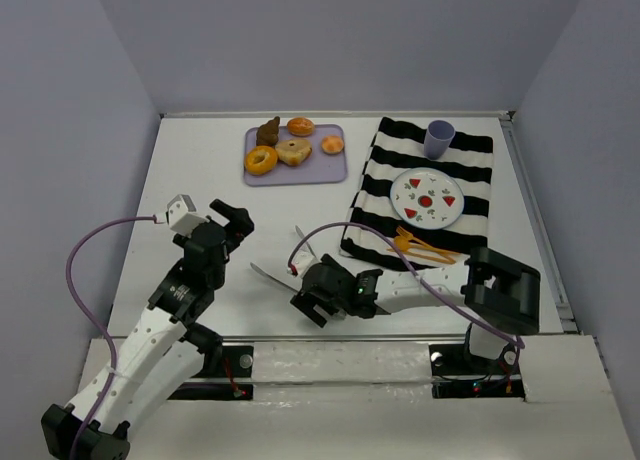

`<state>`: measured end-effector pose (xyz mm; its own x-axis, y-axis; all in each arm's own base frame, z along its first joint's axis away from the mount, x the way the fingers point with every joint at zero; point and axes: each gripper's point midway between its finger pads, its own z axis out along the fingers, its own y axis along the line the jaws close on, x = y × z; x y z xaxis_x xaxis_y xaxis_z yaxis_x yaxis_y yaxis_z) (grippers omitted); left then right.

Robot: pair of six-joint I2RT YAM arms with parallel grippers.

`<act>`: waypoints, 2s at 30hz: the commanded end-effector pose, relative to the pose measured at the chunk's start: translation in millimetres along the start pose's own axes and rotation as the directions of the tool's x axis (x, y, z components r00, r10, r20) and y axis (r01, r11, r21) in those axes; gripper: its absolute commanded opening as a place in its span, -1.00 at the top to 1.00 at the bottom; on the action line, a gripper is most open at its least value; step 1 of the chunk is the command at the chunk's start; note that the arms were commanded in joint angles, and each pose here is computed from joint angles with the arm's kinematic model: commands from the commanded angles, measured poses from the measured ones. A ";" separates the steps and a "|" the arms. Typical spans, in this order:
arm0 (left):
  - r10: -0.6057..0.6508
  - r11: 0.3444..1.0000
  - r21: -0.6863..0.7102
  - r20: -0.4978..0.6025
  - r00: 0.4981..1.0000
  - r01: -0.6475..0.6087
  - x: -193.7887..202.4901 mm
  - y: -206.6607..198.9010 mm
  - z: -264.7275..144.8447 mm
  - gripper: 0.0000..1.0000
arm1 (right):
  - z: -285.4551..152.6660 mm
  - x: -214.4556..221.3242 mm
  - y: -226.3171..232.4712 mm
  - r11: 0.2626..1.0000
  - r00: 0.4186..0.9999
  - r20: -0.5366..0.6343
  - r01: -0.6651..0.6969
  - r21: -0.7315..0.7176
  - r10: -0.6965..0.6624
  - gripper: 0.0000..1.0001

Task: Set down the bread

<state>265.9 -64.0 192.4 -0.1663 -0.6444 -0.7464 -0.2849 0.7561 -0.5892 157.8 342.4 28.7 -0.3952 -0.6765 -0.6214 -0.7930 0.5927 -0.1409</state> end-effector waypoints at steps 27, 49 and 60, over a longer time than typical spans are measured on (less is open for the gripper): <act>-0.042 0.999 0.011 0.025 0.999 0.041 -6.1 -1.9 -2.8 -0.98 | 8.0 -89.1 -55.2 0.945 0.904 0.314 -0.321 0.054 0.289 0.03; -0.035 0.998 0.059 -0.037 0.999 0.037 8.3 -6.9 -4.6 -0.98 | -29.0 -202.3 -220.2 0.693 0.582 0.424 -0.699 -0.175 0.694 0.02; -0.033 0.998 0.051 -0.033 0.999 0.034 9.5 -4.2 -3.5 -0.98 | 15.8 -217.8 -230.9 0.520 0.444 0.292 -0.808 -0.276 0.847 -0.28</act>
<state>259.3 -75.9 189.9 -0.2126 -0.6692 -0.7120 -0.2379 0.7422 -0.6265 428.4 337.9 150.8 -0.7010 0.2475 -0.6688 -0.2217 0.8157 0.5343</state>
